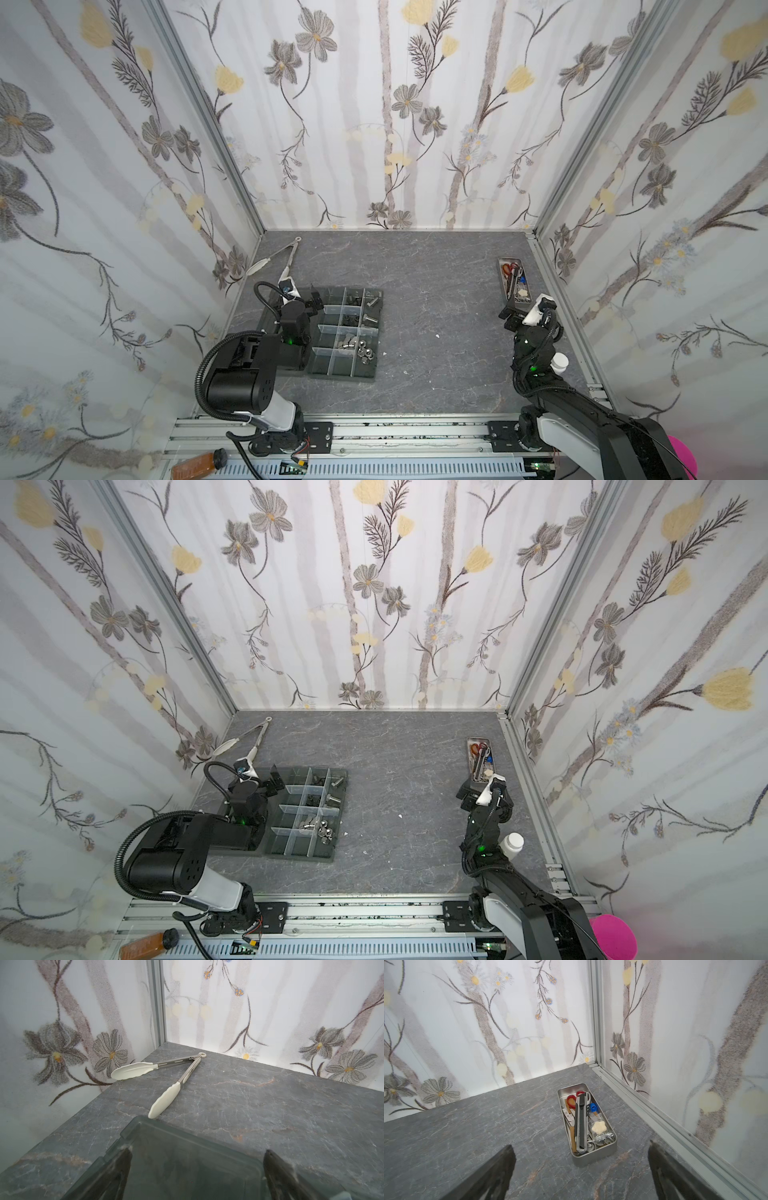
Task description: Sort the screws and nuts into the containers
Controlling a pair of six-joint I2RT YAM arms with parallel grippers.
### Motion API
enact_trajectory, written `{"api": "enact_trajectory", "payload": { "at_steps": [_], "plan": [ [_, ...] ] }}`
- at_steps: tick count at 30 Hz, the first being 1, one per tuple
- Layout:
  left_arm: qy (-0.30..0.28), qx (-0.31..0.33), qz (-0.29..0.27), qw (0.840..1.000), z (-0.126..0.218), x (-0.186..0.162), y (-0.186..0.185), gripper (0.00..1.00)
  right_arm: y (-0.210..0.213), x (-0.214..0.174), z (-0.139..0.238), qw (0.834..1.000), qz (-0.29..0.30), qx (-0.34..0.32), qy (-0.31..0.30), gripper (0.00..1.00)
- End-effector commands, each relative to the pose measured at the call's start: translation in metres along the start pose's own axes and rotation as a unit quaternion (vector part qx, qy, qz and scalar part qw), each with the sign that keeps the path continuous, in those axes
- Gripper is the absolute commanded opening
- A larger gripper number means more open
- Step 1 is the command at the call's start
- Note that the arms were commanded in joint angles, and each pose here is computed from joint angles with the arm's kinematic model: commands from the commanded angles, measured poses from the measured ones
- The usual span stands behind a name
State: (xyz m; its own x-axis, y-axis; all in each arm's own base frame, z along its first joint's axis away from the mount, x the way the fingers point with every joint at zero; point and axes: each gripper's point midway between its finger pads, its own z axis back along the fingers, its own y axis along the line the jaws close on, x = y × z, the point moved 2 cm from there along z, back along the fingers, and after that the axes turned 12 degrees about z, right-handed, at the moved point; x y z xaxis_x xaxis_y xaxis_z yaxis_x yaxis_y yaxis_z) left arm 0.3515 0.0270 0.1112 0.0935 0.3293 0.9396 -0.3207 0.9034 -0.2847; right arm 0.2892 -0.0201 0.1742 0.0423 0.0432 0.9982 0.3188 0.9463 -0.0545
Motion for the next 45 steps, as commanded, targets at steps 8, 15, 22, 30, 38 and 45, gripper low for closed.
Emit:
{"api": "enact_trajectory", "payload": {
  "at_steps": [8,15,22,30,38,45],
  "plan": [
    [-0.052,-0.026,0.009,0.998,0.003,0.019,-0.011,1.0,-0.019,-0.004,0.014,0.999,0.014,-0.033,-0.023,1.0],
    [-0.046,-0.039,0.016,0.998,0.001,0.019,-0.01,1.0,-0.02,-0.007,0.006,0.997,0.017,-0.045,-0.052,0.99],
    [-0.047,-0.039,0.016,0.998,0.001,0.02,-0.01,1.0,0.001,-0.01,-0.012,0.997,0.06,-0.018,-0.05,1.0],
    [-0.047,-0.038,0.016,0.998,0.001,0.019,-0.009,1.0,0.021,-0.011,0.007,0.989,0.09,0.066,-0.093,1.0],
    [-0.046,-0.038,0.016,0.998,0.001,0.019,-0.01,1.0,0.022,-0.036,-0.058,0.994,0.059,0.087,0.026,1.0],
    [-0.047,-0.039,0.016,0.998,0.001,0.019,-0.01,1.0,0.024,-0.032,-0.053,0.994,0.064,0.084,0.011,1.0]
  ]
}}
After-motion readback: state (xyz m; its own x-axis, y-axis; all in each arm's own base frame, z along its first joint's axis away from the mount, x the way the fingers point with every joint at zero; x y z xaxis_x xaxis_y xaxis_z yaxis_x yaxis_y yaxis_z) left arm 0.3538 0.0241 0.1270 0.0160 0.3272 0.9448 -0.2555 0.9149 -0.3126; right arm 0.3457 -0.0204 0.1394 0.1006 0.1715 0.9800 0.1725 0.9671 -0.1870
